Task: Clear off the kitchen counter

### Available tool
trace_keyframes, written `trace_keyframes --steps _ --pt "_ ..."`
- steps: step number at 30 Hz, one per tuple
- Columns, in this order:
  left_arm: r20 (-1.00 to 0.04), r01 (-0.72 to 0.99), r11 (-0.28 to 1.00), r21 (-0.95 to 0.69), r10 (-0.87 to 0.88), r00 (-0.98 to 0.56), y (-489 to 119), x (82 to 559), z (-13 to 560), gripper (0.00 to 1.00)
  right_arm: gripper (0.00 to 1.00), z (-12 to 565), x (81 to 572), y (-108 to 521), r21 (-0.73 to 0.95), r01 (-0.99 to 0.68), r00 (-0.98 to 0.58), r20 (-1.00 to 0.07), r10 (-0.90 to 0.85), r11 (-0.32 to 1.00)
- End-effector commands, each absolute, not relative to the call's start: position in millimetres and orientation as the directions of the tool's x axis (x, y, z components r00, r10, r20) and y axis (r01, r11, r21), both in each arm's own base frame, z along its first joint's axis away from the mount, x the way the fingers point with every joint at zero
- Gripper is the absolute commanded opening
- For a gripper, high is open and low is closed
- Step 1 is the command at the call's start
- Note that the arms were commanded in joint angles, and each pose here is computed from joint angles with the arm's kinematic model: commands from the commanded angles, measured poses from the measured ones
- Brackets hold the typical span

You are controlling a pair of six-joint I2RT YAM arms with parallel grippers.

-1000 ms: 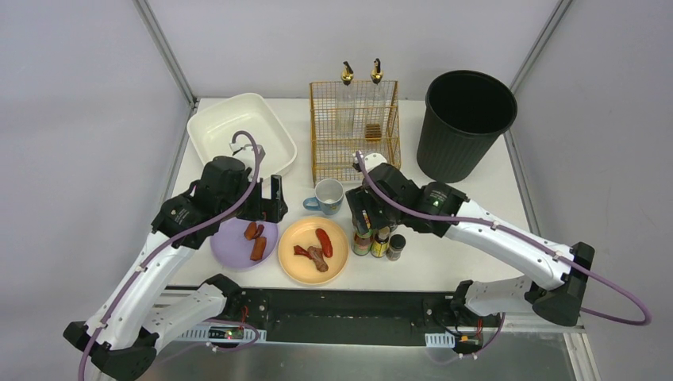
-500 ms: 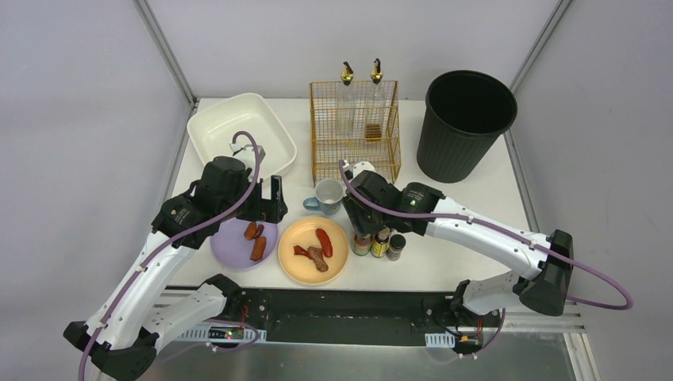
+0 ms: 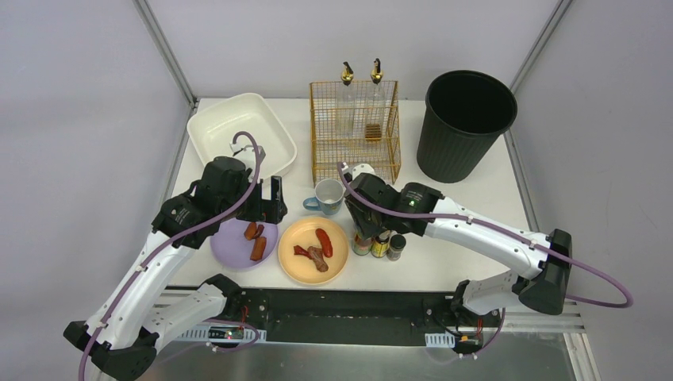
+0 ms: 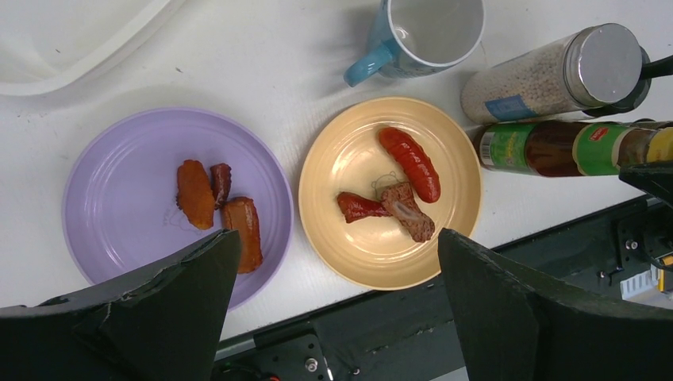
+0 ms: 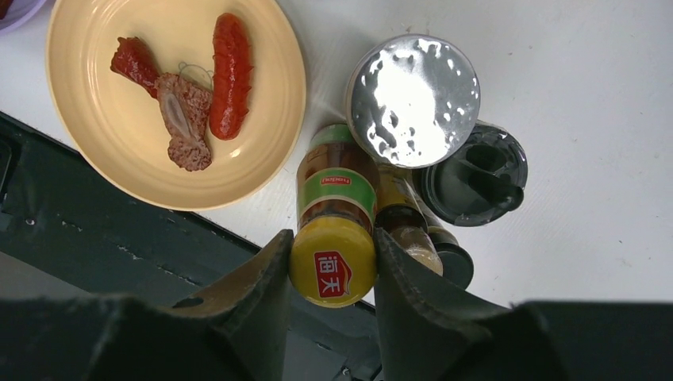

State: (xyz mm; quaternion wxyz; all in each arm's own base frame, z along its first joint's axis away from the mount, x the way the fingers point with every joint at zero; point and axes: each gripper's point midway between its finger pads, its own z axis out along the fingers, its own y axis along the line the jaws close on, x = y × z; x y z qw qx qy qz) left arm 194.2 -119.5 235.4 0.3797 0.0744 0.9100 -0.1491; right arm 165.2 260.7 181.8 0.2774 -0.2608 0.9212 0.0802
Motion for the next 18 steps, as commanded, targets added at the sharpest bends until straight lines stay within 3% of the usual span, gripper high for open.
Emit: trace_keyframes --steps 1,10,18 --pt "-0.736 0.265 0.942 -0.207 0.028 -0.676 -119 196 247 1.0 0.0 227 168 264 0.04 -0.525 -0.673 -0.631 -0.386 0.85" --pt "-0.739 0.266 0.944 -0.195 0.037 -0.672 -116 194 246 1.0 0.0 271 146 267 0.141 -0.6 -0.663 -0.638 -0.391 0.787" --pt "-0.744 0.264 0.949 -0.173 0.049 -0.666 -114 198 247 1.0 0.0 326 149 282 0.184 -0.654 -0.599 -0.718 -0.354 0.734"
